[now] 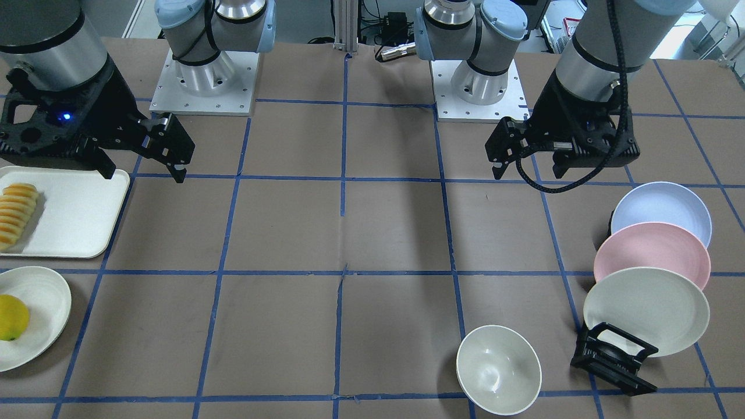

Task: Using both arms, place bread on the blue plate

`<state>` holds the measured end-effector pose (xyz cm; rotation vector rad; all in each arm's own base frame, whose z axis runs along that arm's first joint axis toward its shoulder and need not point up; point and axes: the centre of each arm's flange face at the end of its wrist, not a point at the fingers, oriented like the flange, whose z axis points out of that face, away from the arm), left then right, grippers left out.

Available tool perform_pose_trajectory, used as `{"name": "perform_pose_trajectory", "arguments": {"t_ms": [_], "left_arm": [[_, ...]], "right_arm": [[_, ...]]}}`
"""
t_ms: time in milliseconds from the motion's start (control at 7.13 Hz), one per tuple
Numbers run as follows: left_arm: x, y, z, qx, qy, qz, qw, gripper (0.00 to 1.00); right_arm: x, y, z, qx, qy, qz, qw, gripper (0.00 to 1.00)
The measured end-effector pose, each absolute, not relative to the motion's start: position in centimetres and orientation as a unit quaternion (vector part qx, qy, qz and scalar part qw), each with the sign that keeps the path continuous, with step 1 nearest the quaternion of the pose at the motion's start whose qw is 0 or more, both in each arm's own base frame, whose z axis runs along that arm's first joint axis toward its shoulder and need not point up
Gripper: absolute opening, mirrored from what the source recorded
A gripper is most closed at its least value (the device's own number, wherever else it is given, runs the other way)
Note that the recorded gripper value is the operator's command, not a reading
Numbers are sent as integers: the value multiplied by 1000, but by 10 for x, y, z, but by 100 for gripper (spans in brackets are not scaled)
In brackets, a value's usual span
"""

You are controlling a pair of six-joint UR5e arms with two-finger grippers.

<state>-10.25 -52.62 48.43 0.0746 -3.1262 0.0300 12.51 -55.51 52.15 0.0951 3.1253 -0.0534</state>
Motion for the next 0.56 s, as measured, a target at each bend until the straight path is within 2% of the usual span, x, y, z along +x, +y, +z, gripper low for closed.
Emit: {"name": "perform_pose_trajectory", "arguments": {"t_ms": [561], "left_arm": [[-101,-529,475,24,-1000,0,8,100]], "right_arm": [[112,-558,515,37,999,-9,5,100]]}}
